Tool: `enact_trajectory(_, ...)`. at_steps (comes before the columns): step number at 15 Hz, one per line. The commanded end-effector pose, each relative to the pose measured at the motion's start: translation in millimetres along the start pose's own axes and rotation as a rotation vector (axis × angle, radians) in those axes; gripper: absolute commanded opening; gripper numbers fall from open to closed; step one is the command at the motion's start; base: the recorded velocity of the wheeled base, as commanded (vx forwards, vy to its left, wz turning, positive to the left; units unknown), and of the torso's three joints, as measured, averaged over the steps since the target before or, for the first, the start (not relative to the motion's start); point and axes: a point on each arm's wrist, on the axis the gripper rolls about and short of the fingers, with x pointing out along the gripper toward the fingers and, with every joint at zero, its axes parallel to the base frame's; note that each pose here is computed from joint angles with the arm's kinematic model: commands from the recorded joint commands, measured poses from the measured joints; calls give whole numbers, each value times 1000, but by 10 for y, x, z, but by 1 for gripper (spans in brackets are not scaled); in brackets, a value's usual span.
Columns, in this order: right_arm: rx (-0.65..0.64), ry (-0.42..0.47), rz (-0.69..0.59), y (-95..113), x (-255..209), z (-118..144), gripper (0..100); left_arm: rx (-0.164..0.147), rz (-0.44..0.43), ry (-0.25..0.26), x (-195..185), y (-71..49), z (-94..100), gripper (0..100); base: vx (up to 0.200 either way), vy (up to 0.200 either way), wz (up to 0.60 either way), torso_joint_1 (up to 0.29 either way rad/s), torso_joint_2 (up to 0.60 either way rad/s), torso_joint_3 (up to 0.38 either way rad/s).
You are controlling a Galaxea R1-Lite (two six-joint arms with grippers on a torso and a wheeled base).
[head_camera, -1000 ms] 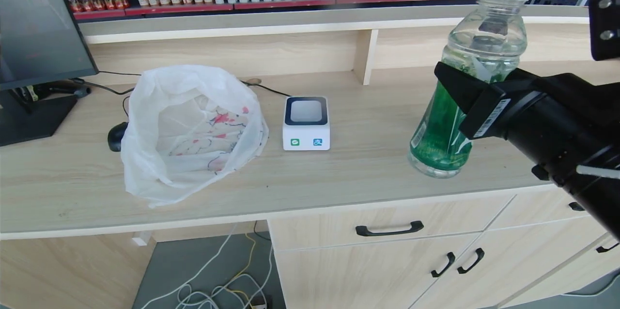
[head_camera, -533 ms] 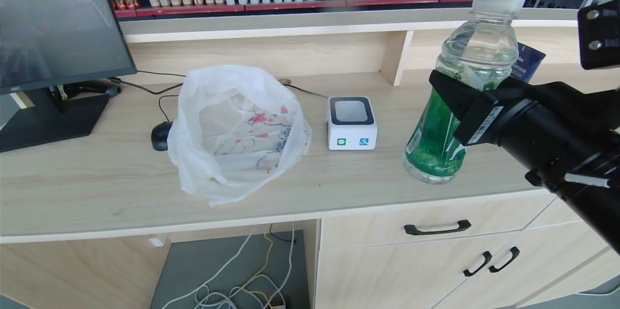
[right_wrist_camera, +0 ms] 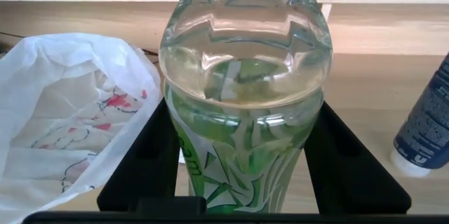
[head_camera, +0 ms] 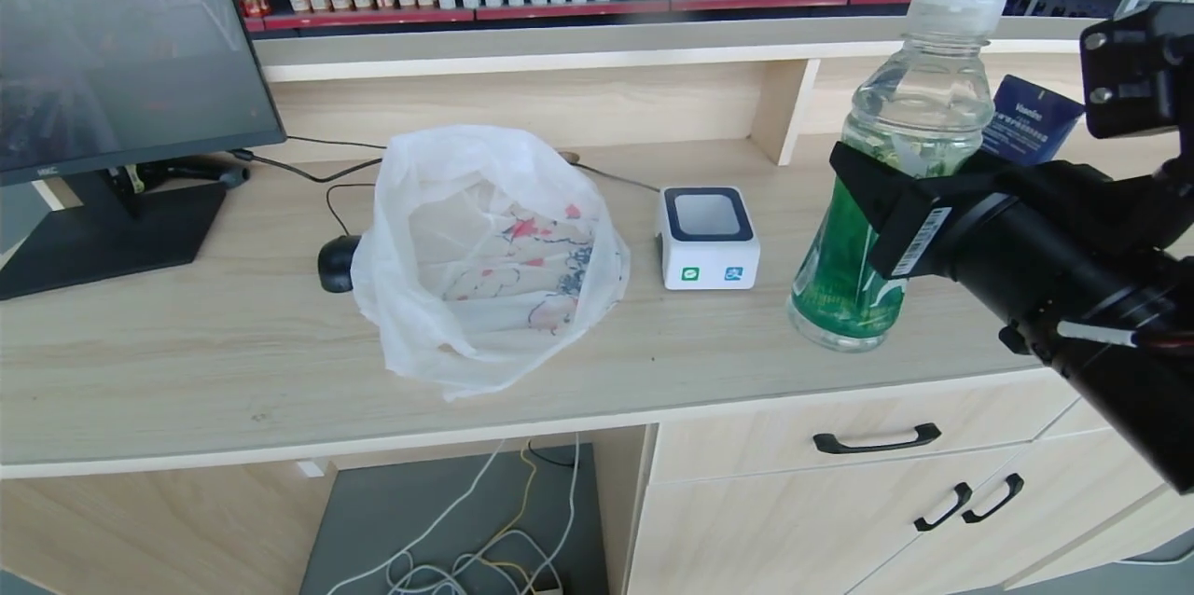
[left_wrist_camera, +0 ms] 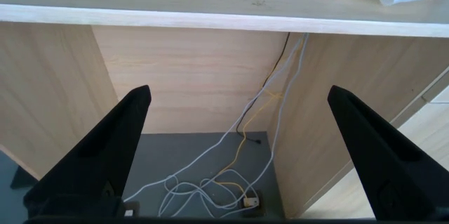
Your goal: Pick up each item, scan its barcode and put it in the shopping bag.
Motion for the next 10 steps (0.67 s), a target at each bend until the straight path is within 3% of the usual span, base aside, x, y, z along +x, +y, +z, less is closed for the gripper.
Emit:
enact_trajectory(1, -1, 2, -10, 8, 33, -8, 0, -1, 1, 0, 0, 0, 0, 100, 0, 0, 0, 0, 0, 0)
enact_trajectory(4, 8, 7, -20, 47, 139, -43, 0, -1, 3, 0, 0, 0, 0, 100, 0, 0, 0, 0, 0, 0)
enact_trajectory(7, 41, -57, -31, 151, 379, 119, 0, -1, 1, 0, 0, 0, 0, 100, 0, 0, 0, 0, 0, 0)
enact_trajectory(10, 28, -47, -42, 151, 485, 51, 0, -1, 3, 0, 0, 0, 0, 100, 0, 0, 0, 0, 0, 0)
